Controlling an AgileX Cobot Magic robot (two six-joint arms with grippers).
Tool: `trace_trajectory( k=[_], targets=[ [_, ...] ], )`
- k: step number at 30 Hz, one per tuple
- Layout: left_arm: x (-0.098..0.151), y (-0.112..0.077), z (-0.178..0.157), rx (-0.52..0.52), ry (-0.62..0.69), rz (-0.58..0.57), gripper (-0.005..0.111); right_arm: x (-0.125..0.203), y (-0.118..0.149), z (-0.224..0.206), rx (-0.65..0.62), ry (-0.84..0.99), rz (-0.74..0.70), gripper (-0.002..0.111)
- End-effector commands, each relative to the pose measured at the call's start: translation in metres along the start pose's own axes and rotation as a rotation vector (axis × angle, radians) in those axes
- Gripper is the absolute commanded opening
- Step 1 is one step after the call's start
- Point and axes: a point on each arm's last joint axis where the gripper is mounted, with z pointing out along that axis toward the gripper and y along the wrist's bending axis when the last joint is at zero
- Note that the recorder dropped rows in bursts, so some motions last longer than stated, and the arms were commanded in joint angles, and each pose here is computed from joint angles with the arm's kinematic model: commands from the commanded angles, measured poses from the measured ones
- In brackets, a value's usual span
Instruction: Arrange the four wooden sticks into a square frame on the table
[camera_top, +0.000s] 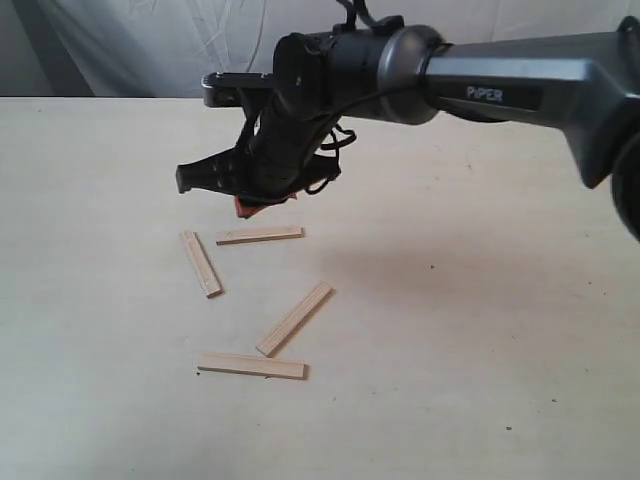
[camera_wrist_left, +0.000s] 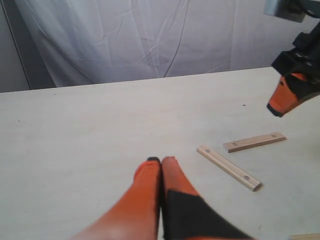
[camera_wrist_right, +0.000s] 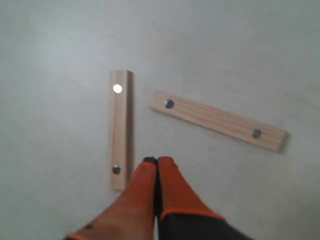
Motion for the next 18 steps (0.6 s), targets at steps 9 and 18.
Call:
trace_trajectory(
  k=[9, 18],
  targets=[
    [-0.001, 0.0, 0.0, 0.004, -0.015, -0.009, 0.0, 0.065, -0.026, -0.046, 0.092, 0.037, 0.123, -0.001],
    [-0.001, 0.0, 0.0, 0.004, -0.015, -0.009, 0.0, 0.085, -0.029, -0.035, 0.092, 0.086, 0.233, -0.001]
  ],
)
